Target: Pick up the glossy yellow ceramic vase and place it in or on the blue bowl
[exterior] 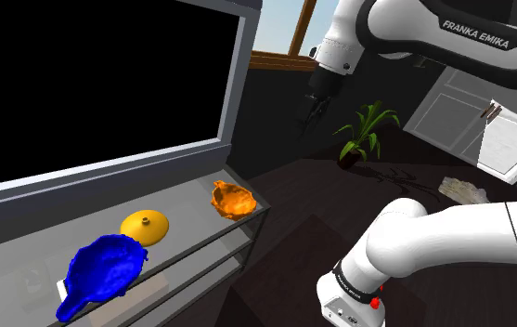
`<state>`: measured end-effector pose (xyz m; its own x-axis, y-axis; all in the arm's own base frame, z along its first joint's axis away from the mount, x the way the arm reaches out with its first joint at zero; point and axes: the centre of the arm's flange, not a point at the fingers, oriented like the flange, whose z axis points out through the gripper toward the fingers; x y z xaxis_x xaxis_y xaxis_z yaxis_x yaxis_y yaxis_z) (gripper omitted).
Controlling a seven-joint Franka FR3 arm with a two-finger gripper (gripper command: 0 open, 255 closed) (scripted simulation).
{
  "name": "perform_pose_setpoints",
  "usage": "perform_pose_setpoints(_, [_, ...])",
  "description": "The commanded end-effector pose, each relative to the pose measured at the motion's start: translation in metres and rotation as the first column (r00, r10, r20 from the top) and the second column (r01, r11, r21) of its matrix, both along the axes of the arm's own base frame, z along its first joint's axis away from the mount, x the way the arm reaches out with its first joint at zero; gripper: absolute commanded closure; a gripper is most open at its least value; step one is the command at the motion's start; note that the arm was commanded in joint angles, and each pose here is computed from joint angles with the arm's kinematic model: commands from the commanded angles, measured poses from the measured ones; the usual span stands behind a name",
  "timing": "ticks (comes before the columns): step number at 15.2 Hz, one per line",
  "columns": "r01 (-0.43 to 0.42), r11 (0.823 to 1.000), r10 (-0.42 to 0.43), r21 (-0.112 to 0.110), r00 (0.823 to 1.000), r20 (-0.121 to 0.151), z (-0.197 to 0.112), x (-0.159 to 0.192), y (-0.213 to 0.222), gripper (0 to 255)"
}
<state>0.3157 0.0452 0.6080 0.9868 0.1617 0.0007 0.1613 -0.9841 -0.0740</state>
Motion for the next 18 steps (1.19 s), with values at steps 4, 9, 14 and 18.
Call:
perform_pose_setpoints(4, [-0.002,1.000,0.002,-0.003,1.000,0.004,-0.028,0.019,0.019,0])
perform_pose_setpoints(9, [-0.006,1.000,0.006,-0.007,1.000,0.011,-0.076,0.052,0.052,0])
perform_pose_setpoints(14, [-0.009,1.000,0.009,-0.012,1.000,0.017,-0.123,0.085,0.084,0])
perform_pose_setpoints(18, [-0.012,1.000,0.012,-0.015,1.000,0.023,-0.160,0.111,0.110,0])
